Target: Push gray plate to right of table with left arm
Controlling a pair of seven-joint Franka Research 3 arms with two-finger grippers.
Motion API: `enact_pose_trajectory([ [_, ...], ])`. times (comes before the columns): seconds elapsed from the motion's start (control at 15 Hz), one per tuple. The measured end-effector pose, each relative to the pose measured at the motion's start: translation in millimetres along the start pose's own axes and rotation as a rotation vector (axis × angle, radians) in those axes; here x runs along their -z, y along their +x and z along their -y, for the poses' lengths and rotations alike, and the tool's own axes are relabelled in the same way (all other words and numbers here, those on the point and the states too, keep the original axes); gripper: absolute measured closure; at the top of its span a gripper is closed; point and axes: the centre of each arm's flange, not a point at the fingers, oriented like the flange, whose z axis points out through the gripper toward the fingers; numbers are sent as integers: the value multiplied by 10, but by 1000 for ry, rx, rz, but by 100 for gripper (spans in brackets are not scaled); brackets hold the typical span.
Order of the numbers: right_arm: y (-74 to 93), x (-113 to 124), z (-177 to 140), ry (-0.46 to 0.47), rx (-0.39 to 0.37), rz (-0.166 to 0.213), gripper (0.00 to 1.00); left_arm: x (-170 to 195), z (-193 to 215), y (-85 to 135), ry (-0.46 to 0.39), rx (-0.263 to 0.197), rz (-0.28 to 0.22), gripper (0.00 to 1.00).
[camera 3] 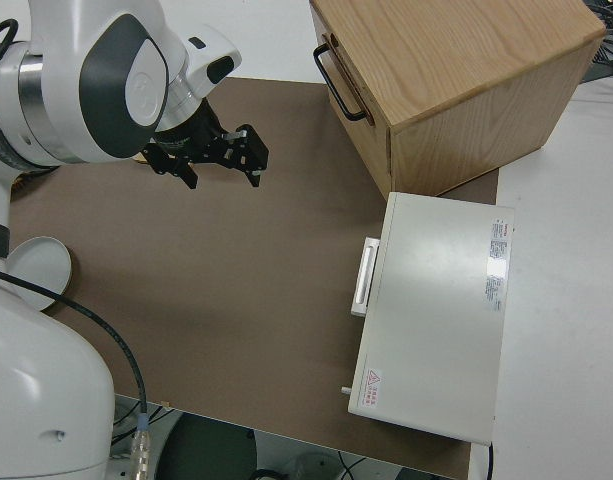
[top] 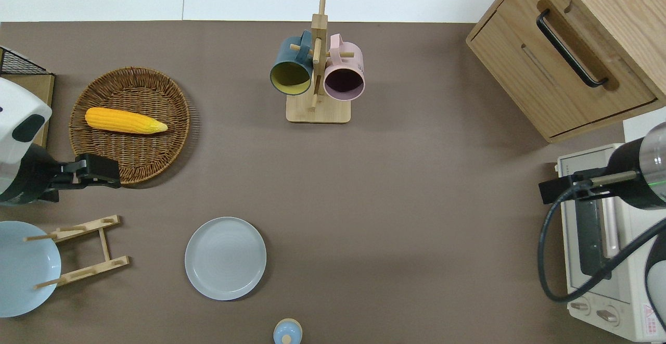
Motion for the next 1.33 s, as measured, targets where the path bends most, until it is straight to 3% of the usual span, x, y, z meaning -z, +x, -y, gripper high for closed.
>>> enact_pose_trajectory([
  [1.0, 0, 0, 0, 0, 0, 0, 0, 25, -34, -46, 2, -8, -2, 0],
  [1.33, 0, 0, 0, 0, 0, 0, 0, -305, 64, -248, 28, 6, 78, 0],
])
